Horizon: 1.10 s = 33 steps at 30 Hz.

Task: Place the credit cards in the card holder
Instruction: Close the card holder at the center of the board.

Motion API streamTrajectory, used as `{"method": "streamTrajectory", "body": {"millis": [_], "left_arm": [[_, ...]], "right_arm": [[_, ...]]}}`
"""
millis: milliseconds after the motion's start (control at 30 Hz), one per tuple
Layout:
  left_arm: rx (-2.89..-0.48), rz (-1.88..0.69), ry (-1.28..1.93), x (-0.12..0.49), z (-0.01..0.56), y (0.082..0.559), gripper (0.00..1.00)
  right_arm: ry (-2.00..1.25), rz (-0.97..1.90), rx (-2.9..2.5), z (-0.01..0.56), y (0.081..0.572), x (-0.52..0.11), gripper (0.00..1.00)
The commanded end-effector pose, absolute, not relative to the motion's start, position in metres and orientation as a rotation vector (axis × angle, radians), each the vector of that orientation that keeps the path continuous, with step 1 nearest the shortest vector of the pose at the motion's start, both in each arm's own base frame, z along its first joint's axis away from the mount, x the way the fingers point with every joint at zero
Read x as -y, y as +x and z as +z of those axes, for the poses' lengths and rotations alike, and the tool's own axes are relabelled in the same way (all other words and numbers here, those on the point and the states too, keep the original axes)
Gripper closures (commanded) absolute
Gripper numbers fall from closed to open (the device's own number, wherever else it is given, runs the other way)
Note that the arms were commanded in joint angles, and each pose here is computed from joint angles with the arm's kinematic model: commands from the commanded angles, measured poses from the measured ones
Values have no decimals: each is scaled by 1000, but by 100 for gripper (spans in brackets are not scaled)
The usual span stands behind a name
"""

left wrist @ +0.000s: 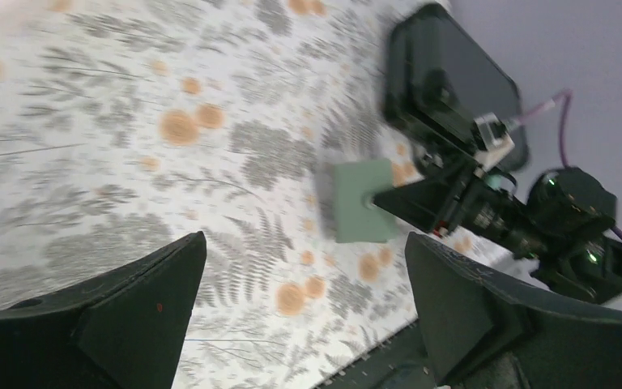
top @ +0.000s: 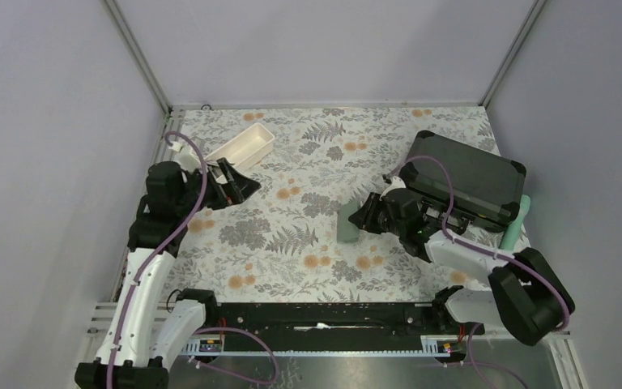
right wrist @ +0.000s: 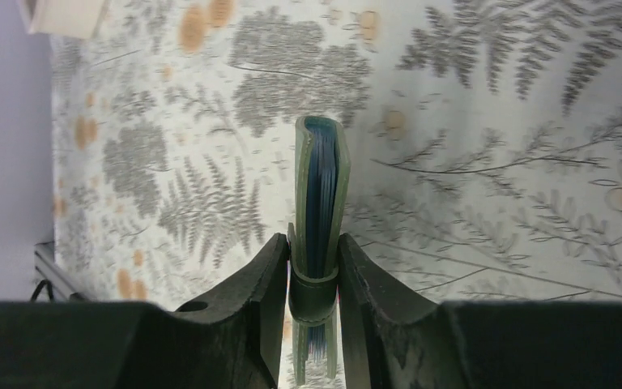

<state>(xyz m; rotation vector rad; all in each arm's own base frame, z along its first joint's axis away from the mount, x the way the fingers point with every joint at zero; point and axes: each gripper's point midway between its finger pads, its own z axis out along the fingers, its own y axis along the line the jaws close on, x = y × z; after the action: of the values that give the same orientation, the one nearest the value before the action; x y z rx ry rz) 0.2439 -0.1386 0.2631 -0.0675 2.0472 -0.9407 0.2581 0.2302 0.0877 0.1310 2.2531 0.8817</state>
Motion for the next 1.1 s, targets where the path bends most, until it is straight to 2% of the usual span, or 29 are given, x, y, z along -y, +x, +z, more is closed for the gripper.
{"method": "streamTrajectory", "body": {"millis": [0, 333, 400, 533, 600, 767, 800, 833, 867, 967, 1067], "left_arm": [[-2056, -737, -111, 100, 258, 256, 1], [-2026, -532, -175, 68, 236, 269, 1], [-2022, -526, -174, 68, 233, 269, 1], [-2029, -509, -170, 66, 230, 269, 1], [-2033, -498, -172, 64, 229, 270, 1], [-2033, -501, -176, 64, 228, 269, 1], [-2031, -503, -177, 64, 229, 269, 1], [-2026, -502, -178, 64, 230, 269, 1], [-2023, -497, -182, 63, 230, 268, 1], [-2004, -472, -193, 59, 233, 268, 1], [-1979, -406, -237, 47, 236, 267, 1]], "right_arm": [[81, 940, -2156, 92, 284, -233, 100], [20, 994, -2233, 62, 311, -247, 100], [8, 973, -2249, 55, 313, -246, 89], [4, 880, -2279, 47, 317, -237, 62], [-2, 820, -2293, 45, 318, -230, 54], [-23, 647, -2329, 45, 321, -209, 41], [-33, 623, -2325, 48, 322, -206, 32], [-37, 595, -2325, 50, 323, -202, 19], [-37, 569, -2323, 52, 323, -198, 12], [-30, 519, -2303, 64, 325, -190, 2], [-19, 473, -2274, 78, 324, -181, 0]]}}
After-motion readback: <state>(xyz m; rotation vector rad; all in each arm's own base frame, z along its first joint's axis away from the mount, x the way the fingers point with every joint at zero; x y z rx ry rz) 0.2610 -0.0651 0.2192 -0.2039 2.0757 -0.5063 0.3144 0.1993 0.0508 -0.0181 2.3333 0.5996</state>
